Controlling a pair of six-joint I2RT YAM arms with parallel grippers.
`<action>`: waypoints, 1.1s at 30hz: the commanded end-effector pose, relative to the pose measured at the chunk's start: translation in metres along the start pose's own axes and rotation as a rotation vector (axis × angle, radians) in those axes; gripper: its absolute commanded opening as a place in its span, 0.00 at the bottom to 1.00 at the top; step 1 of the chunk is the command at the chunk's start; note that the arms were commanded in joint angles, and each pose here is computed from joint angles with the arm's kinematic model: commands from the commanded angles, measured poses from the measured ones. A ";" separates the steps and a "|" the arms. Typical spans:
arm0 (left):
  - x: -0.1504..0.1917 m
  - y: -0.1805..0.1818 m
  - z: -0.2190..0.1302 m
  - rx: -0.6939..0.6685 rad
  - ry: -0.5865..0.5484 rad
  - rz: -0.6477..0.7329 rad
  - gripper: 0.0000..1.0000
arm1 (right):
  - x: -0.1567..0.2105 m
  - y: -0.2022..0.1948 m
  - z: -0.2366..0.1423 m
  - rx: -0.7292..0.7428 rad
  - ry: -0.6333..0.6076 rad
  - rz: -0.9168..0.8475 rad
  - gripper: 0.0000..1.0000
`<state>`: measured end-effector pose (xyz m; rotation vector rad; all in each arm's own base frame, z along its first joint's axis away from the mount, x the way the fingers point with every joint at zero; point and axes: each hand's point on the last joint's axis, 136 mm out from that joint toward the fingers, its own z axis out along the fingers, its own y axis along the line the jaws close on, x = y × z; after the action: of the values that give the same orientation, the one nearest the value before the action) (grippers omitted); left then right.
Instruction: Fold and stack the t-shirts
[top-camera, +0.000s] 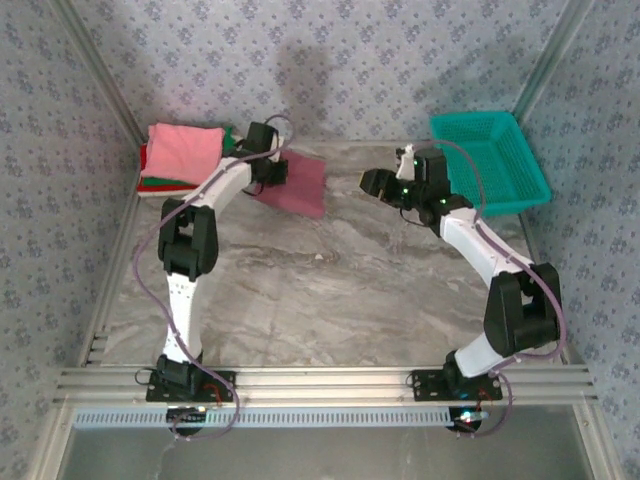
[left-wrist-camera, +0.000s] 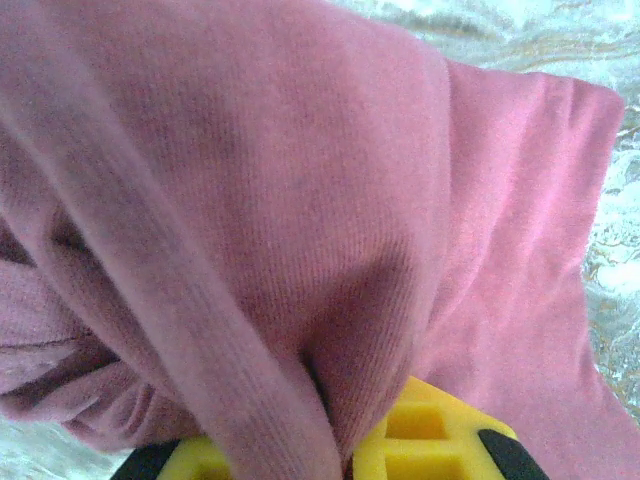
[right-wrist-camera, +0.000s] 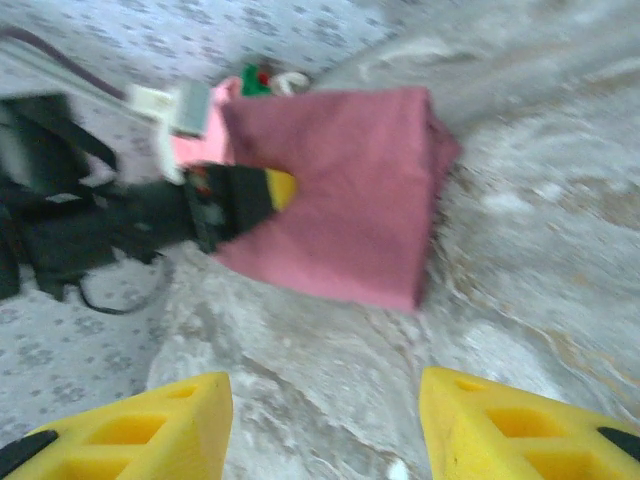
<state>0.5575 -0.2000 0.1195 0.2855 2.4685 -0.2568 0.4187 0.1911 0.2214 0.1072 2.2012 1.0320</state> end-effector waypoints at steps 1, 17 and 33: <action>-0.013 0.005 -0.017 -0.060 0.015 0.118 0.00 | -0.001 -0.018 -0.006 0.049 -0.015 0.001 0.54; -0.101 0.068 -0.082 -0.087 -0.158 0.266 0.00 | 0.030 -0.011 -0.006 -0.106 0.055 -0.069 0.74; -0.151 0.163 -0.128 -0.007 -0.411 0.306 0.00 | 0.088 0.069 0.015 -0.212 0.188 -0.424 1.00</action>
<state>0.6363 -0.0481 0.2736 0.5235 2.0902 -0.1209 0.3488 0.2735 0.2107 -0.5085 2.1275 1.0609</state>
